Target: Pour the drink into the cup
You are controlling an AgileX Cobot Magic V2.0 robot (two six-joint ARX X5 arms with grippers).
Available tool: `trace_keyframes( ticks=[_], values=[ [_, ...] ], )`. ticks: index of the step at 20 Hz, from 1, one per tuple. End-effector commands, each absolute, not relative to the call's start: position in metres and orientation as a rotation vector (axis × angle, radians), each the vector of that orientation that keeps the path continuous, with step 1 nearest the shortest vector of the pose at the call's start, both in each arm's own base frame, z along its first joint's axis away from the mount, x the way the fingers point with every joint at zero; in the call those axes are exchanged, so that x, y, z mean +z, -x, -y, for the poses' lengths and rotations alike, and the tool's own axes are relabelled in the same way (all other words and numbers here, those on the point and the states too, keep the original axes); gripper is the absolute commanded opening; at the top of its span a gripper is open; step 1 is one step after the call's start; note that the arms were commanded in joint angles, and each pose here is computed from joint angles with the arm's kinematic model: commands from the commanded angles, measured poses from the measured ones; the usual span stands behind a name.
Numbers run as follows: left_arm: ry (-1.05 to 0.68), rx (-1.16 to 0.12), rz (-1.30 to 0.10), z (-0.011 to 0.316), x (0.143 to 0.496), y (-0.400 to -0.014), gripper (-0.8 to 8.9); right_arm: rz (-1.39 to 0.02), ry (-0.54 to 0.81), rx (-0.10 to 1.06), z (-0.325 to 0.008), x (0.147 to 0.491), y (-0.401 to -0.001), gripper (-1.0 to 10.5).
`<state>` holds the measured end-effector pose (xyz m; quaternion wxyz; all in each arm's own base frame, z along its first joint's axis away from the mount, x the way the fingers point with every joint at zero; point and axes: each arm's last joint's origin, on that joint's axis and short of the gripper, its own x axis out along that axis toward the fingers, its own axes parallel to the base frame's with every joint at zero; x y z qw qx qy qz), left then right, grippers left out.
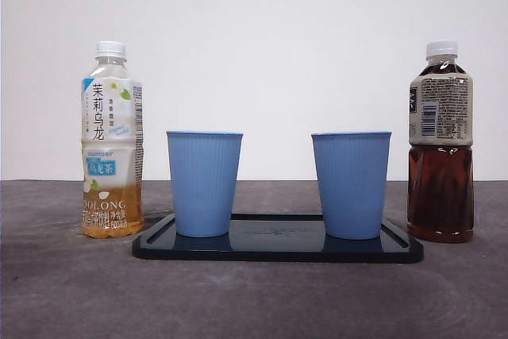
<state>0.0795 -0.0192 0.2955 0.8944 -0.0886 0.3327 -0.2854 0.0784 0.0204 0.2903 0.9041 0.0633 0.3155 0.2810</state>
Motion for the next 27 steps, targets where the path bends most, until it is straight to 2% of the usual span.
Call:
trace_keyframes(
  ticks=[1,2,3,9,13,15,17,22,27],
  values=[
    [0.169,-0.603,-0.667,0.02,0.301,-0.08,3.61,-0.633,-0.125,0.587,-0.021,0.295,-0.079,3.3],
    [0.171,-0.602,-0.668,0.02,0.301,-0.08,4.17,-0.636,-0.136,0.582,-0.021,0.295,-0.079,3.8],
    [0.172,-0.602,-0.668,0.02,0.301,-0.08,4.26,-0.641,-0.145,0.575,-0.021,0.295,-0.079,3.9],
    [0.168,-0.603,-0.65,0.02,0.302,-0.081,4.26,-0.621,-0.218,0.522,-0.02,0.293,-0.086,3.9],
    [0.17,-0.602,-0.651,0.02,0.302,-0.081,4.25,-0.585,-0.337,0.496,-0.023,0.26,-0.106,3.9],
    [0.17,-0.602,-0.651,0.02,0.302,-0.081,4.25,-0.539,-0.363,0.433,-0.024,0.241,-0.115,3.9],
    [0.17,-0.602,-0.651,0.02,0.302,-0.081,4.25,-0.499,-0.369,0.385,-0.026,0.227,-0.123,3.9],
    [0.168,-0.603,-0.648,0.02,0.302,-0.081,4.25,-0.459,-0.326,0.352,-0.036,0.195,-0.14,3.9],
    [0.168,-0.603,-0.647,0.02,0.302,-0.081,4.25,-0.403,-0.274,0.322,-0.041,0.182,-0.158,3.9]
  ],
)
